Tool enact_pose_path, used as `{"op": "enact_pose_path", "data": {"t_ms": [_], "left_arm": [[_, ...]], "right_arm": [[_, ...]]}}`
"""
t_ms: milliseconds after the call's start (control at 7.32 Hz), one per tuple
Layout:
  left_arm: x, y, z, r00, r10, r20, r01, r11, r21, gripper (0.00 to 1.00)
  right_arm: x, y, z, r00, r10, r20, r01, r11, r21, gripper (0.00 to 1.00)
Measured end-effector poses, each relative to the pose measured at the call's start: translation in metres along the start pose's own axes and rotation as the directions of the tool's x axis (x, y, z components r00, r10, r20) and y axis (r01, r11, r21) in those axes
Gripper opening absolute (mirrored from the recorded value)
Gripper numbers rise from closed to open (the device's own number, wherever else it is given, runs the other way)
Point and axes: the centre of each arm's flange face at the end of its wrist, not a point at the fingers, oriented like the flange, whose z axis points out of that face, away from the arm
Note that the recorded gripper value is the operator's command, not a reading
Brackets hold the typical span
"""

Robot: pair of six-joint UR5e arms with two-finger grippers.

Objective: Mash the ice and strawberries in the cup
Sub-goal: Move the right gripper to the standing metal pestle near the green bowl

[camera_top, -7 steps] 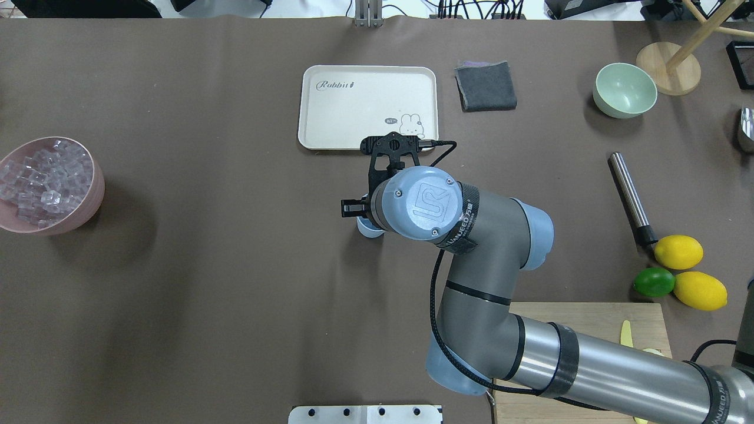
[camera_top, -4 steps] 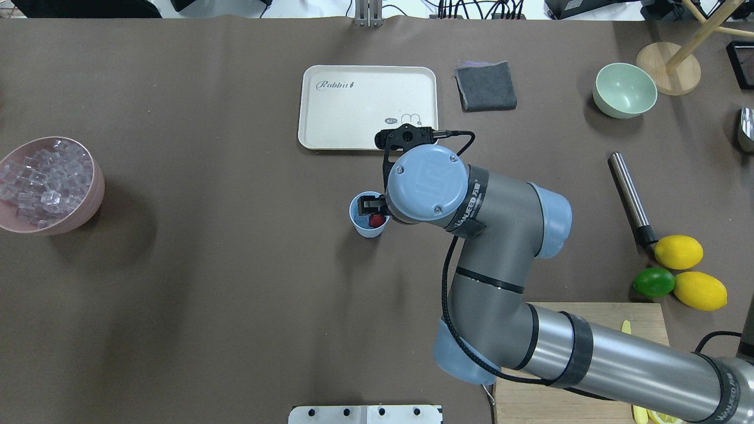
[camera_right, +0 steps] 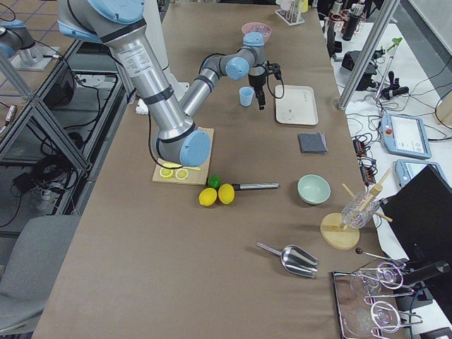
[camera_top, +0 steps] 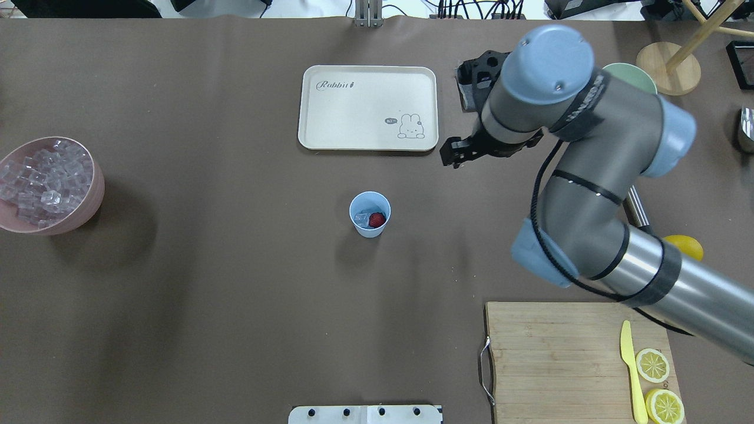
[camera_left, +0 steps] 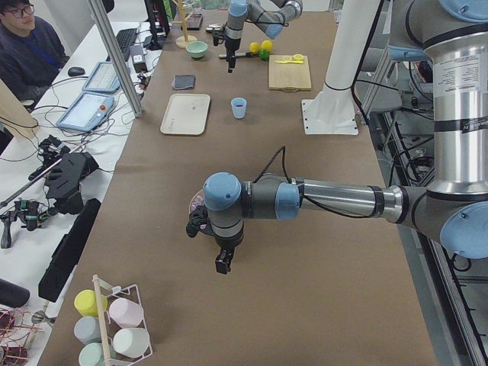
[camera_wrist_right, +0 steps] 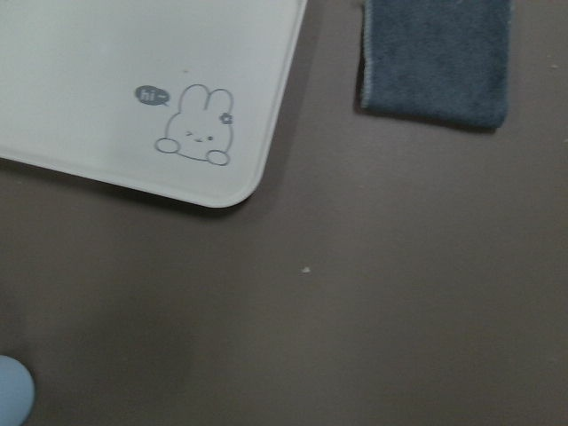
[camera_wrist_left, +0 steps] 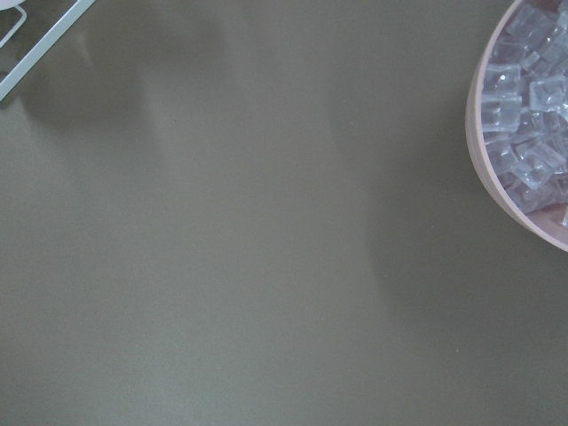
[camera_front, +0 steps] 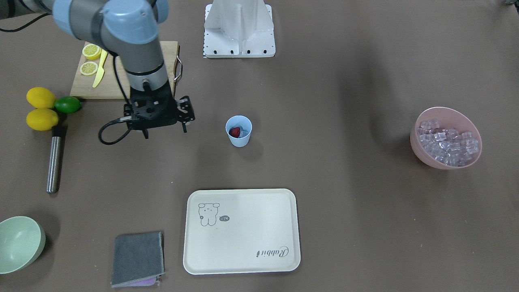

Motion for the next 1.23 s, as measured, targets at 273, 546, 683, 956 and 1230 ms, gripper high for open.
{"op": "enact_pose_path", "data": {"t_ms": [273, 546, 683, 956, 1230], "left_arm": [[0.001, 0.0, -0.002, 1.0, 0.004, 0.001, -0.004, 1.0, 0.004, 0.99], [0.003, -0.002, -0.005, 1.0, 0.009, 0.003, -0.009, 1.0, 0.011, 0.99], [0.004, -0.003, -0.006, 1.0, 0.015, 0.005, -0.015, 1.0, 0.017, 0.99], [0.005, -0.005, -0.008, 0.999, 0.034, 0.013, -0.035, 0.999, 0.038, 0.99], [0.005, -0.005, -0.008, 0.999, 0.041, 0.015, -0.042, 0.998, 0.046, 0.99]], "right_arm": [[0.088, -0.009, -0.006, 1.0, 0.009, 0.015, -0.009, 0.999, -0.034, 1.0], [0.166, -0.004, 0.004, 0.999, 0.043, -0.011, -0.043, 0.998, -0.053, 1.0], [0.198, -0.005, 0.014, 0.999, 0.038, -0.036, -0.041, 0.997, -0.07, 1.0], [0.25, -0.008, 0.05, 0.997, 0.017, -0.075, -0.025, 0.994, -0.109, 1.0], [0.299, 0.009, 0.101, 0.999, 0.024, -0.044, -0.029, 0.993, -0.114, 0.99]]}}
